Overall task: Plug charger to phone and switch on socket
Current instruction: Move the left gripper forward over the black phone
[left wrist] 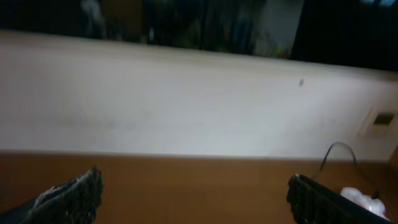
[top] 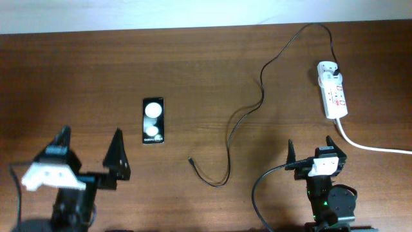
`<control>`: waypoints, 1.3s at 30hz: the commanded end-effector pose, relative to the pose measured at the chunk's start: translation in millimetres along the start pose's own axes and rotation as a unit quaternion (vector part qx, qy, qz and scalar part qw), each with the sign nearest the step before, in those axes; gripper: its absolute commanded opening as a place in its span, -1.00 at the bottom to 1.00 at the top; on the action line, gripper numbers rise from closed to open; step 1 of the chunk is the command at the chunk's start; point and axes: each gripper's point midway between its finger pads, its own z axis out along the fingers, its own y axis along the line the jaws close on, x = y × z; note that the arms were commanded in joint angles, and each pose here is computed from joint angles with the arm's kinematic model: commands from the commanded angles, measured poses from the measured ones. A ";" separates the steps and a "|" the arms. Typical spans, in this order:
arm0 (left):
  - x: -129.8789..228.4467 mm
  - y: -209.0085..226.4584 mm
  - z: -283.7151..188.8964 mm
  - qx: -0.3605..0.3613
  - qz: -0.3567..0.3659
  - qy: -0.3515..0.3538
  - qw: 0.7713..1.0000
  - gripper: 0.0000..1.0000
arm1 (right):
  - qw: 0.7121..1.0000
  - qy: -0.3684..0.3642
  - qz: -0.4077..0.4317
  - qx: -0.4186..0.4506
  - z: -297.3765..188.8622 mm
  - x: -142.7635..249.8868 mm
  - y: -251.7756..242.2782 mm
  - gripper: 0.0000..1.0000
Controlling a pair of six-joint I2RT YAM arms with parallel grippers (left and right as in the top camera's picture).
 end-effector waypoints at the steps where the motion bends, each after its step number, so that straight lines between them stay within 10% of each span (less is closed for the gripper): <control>1: 2.3 -7.1 35.4 0.023 0.018 0.077 0.997 0.98 | 1.000 0.002 0.001 -0.009 0.0 2.4 4.1 0.97; 21: 260.7 14.9 172.6 0.035 -0.061 0.524 0.849 0.98 | 1.000 0.002 0.001 -0.009 0.0 2.4 4.1 0.97; 39: 334.2 40.3 181.0 -0.014 -0.047 0.579 0.814 0.75 | 1.000 0.002 0.001 -0.009 0.0 2.4 4.1 0.97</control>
